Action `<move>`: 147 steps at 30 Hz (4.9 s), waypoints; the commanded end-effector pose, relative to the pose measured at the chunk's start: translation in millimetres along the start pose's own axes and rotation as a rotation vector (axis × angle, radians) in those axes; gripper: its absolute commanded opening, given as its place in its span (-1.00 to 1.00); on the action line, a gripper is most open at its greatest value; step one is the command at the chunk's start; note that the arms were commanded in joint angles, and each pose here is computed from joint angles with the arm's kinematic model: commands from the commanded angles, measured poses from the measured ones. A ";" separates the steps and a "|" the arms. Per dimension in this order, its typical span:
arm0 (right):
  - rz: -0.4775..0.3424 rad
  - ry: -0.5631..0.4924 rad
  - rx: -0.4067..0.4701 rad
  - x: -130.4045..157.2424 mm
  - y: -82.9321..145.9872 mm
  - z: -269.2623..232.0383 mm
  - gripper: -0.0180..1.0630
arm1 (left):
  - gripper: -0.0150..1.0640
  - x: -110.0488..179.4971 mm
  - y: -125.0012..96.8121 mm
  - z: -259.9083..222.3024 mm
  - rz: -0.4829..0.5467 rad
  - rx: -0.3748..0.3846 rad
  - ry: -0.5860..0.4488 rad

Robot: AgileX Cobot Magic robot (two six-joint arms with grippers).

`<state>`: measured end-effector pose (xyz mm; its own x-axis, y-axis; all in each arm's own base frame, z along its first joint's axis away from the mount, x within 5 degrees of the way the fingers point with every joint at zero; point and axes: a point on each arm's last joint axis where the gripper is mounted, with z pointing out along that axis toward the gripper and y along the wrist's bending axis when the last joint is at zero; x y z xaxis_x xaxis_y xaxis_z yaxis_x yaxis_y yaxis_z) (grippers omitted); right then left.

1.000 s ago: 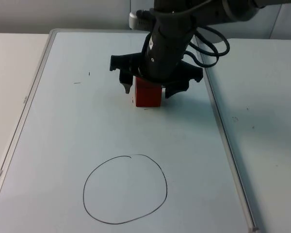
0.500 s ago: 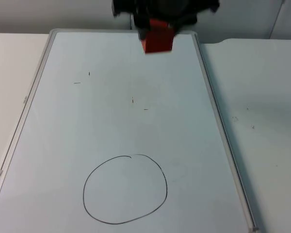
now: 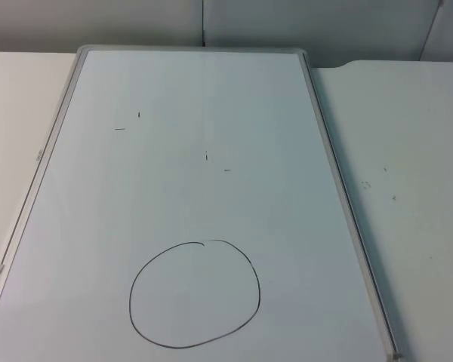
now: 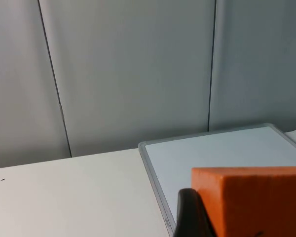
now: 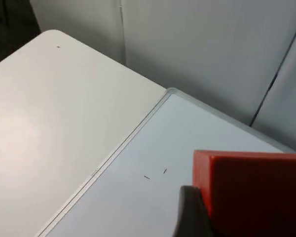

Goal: Pick up one cube with the left hand and another cube with the right hand. First place the cube in the right hand at the target position, then stack the cube in the left hand on top.

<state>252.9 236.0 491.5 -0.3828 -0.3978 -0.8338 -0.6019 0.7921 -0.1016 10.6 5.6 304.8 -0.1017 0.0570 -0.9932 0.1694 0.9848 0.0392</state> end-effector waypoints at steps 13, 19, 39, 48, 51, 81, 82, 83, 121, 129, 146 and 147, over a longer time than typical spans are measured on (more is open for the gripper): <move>-0.144 -0.104 -0.174 59.5 59.0 -97.9 -0.97 | -0.57 -0.1 0.3 -0.5 0.002 0.005 -0.014; -0.070 -0.081 -0.188 126.8 50.2 -89.6 -0.97 | -0.57 0.1 0.3 -0.5 0.002 0.005 -0.011; -0.034 0.207 -0.218 269.4 46.1 -55.2 -0.97 | -0.57 0.3 0.3 -0.5 0.006 0.005 -0.009; -0.056 0.259 -0.209 287.6 46.9 -46.5 -0.97 | -0.57 0.3 0.4 -0.5 0.008 0.003 -0.009; -0.056 0.259 -0.209 287.6 46.9 -46.5 -0.97 | -0.57 0.3 0.3 -0.5 0.006 0.005 -0.009; -0.187 0.393 -0.193 261.1 123.6 115.0 -0.97 | -0.57 0.4 -0.2 -0.5 -0.001 0.010 -0.009; -0.187 0.393 -0.193 261.1 123.6 115.0 -0.97 | -0.57 0.4 -0.2 -0.5 -0.001 0.010 -0.009; -0.168 0.398 -0.192 265.7 122.1 125.7 -0.97 | -0.57 0.4 -0.2 -0.5 -0.001 0.010 -0.009; -0.109 0.487 -0.162 308.6 109.3 216.8 -0.97 | -0.57 0.4 1.1 -0.5 0.017 -0.004 -0.008; -0.109 0.487 -0.162 308.6 109.3 216.8 -0.97 | -0.57 0.4 1.1 -0.5 0.017 -0.004 -0.008; -0.110 0.494 -0.157 309.1 108.8 216.6 -0.41 | -0.57 0.4 1.1 -0.5 0.017 -0.004 -0.008; -0.111 0.496 -0.156 309.3 108.6 216.5 -0.30 | -0.57 0.4 1.1 -0.5 0.017 -0.004 -0.008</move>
<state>218.3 297.6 101.5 -0.5784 -0.6819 -0.4478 -0.7408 0.6688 -0.0616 10.7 6.8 304.3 -0.1053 0.0743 -0.9917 0.1574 0.9859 0.0571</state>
